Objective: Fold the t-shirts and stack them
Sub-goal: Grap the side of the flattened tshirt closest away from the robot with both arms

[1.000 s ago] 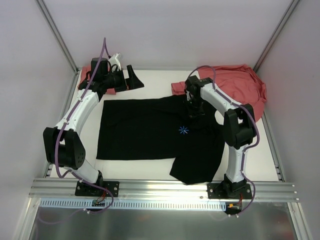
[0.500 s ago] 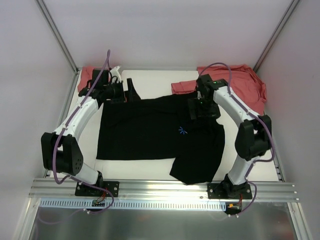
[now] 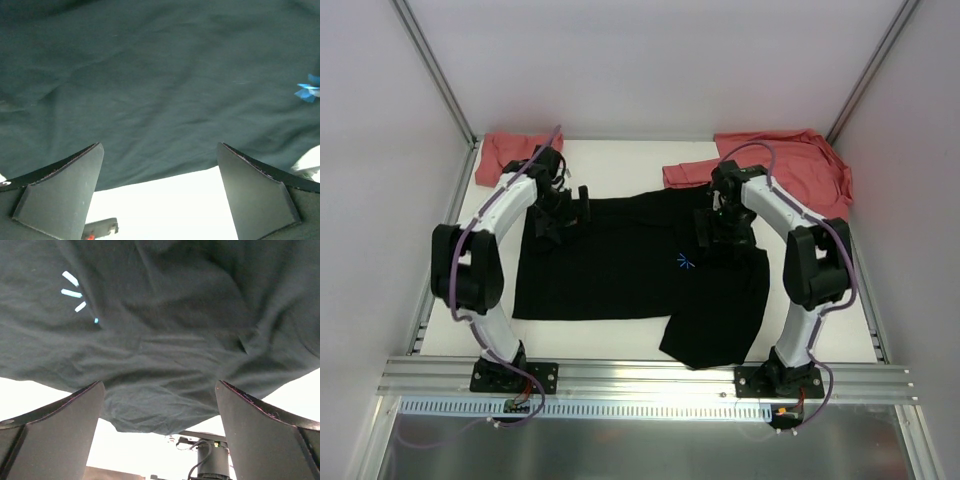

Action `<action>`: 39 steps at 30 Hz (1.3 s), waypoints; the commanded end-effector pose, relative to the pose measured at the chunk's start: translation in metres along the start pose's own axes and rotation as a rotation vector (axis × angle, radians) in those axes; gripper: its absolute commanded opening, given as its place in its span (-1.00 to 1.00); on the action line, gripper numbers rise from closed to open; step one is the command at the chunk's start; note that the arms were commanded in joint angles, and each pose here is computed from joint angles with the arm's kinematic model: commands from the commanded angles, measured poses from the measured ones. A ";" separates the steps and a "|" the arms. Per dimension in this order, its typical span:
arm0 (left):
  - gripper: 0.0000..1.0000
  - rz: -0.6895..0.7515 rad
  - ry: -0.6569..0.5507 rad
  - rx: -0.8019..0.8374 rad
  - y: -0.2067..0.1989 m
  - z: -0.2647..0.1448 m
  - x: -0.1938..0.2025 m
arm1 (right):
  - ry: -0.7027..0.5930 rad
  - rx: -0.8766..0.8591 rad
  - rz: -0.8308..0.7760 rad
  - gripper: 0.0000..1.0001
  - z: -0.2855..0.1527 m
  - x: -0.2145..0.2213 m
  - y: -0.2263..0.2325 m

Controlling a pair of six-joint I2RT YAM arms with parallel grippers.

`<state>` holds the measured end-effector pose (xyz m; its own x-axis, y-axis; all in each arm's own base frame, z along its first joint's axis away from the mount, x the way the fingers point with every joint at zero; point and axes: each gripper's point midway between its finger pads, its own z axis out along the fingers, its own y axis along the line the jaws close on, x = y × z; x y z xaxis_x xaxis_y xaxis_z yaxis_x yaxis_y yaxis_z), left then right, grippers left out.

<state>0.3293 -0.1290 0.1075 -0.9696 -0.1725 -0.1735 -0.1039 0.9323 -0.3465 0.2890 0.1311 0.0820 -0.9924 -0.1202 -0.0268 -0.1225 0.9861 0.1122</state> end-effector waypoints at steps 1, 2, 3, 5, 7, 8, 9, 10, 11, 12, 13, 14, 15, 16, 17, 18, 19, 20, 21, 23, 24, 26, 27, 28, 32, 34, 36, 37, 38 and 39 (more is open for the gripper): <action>0.98 -0.027 0.182 -0.266 0.033 0.007 0.026 | 0.066 -0.020 0.017 0.99 0.013 -0.001 0.008; 0.97 -0.023 0.221 -0.308 0.035 0.014 0.025 | 0.078 -0.012 0.017 0.99 0.017 -0.001 0.008; 0.97 -0.012 0.220 -0.349 0.038 0.016 0.022 | 0.104 -0.003 0.020 0.99 0.023 -0.003 0.007; 0.97 -0.009 0.246 -0.361 0.033 0.028 0.020 | 0.118 0.020 0.027 0.99 0.028 -0.006 0.004; 0.97 -0.027 0.263 -0.325 0.023 0.036 0.021 | 0.123 0.032 0.030 0.99 0.032 -0.012 0.004; 0.97 -0.032 0.282 -0.333 0.023 0.041 0.023 | 0.125 0.036 0.034 0.99 0.033 -0.014 0.003; 0.97 -0.032 0.299 -0.342 0.024 0.043 0.026 | 0.145 0.049 0.035 0.99 0.037 -0.013 0.001; 0.97 -0.031 0.312 -0.350 0.024 0.047 0.026 | 0.136 0.050 0.036 0.99 0.036 -0.019 0.003; 0.97 -0.032 0.326 -0.358 0.025 0.047 0.028 | 0.137 0.050 0.036 0.99 0.037 -0.021 0.003; 0.97 -0.027 0.333 -0.366 0.027 0.049 0.029 | 0.143 0.053 0.038 0.99 0.038 -0.022 0.003; 0.97 -0.025 0.337 -0.380 0.030 0.051 0.029 | 0.144 0.054 0.040 0.99 0.041 -0.025 0.004; 0.97 -0.020 0.339 -0.391 0.032 0.052 0.028 | 0.141 0.055 0.041 0.99 0.043 -0.028 0.004; 0.97 -0.017 0.346 -0.398 0.033 0.052 0.028 | 0.143 0.060 0.041 0.99 0.045 -0.029 0.003; 0.97 -0.018 0.347 -0.407 0.034 0.054 0.026 | 0.156 0.065 0.042 0.99 0.051 -0.030 0.003; 0.97 -0.017 0.348 -0.411 0.035 0.056 0.025 | 0.150 0.065 0.043 0.99 0.051 -0.035 0.003; 0.97 -0.016 0.346 -0.413 0.034 0.057 0.023 | 0.157 0.068 0.042 0.99 0.053 -0.036 0.003; 0.97 -0.020 0.352 -0.422 0.036 0.060 0.022 | 0.162 0.071 0.045 0.99 0.055 -0.037 0.003; 0.97 -0.020 0.355 -0.425 0.036 0.061 0.022 | 0.167 0.076 0.047 0.99 0.059 -0.039 0.002; 0.97 -0.021 0.354 -0.427 0.036 0.062 0.020 | 0.169 0.080 0.051 0.99 0.060 -0.040 0.001; 0.97 -0.027 0.368 -0.436 0.038 0.068 0.021 | 0.174 0.081 0.053 0.99 0.064 -0.041 0.001; 0.97 -0.029 0.369 -0.434 0.037 0.070 0.021 | 0.175 0.083 0.055 0.99 0.066 -0.041 0.002; 0.97 -0.037 0.368 -0.434 0.038 0.077 0.020 | 0.179 0.086 0.057 0.99 0.068 -0.041 0.001; 0.98 -0.041 0.368 -0.433 0.038 0.079 0.020 | 0.178 0.091 0.059 0.99 0.070 -0.042 0.001; 0.97 -0.047 0.368 -0.434 0.039 0.084 0.019 | 0.174 0.092 0.062 0.99 0.071 -0.043 0.000; 0.97 -0.047 0.351 -0.422 0.039 0.097 0.013 | 0.168 0.101 0.061 0.99 0.075 -0.049 -0.001; 0.98 -0.043 0.333 -0.422 0.039 0.102 0.008 | 0.166 0.104 0.060 0.99 0.078 -0.053 -0.001; 0.97 -0.037 0.301 -0.413 0.037 0.106 -0.001 | 0.163 0.104 0.061 0.99 0.079 -0.056 -0.001; 0.98 -0.037 0.298 -0.410 0.036 0.108 -0.002 | 0.160 0.105 0.060 0.99 0.080 -0.059 0.000; 0.97 -0.037 0.290 -0.406 0.035 0.110 -0.005 | 0.158 0.106 0.059 0.99 0.081 -0.060 0.000; 0.97 -0.037 0.276 -0.400 0.035 0.112 -0.007 | 0.153 0.111 0.060 0.99 0.082 -0.062 -0.002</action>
<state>0.3296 -0.1291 0.0148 -0.9707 -0.1399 0.1952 -0.1349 0.9901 0.0388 0.3306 0.1443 0.0171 -0.9798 -0.0663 0.1888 -0.0647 0.9978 0.0146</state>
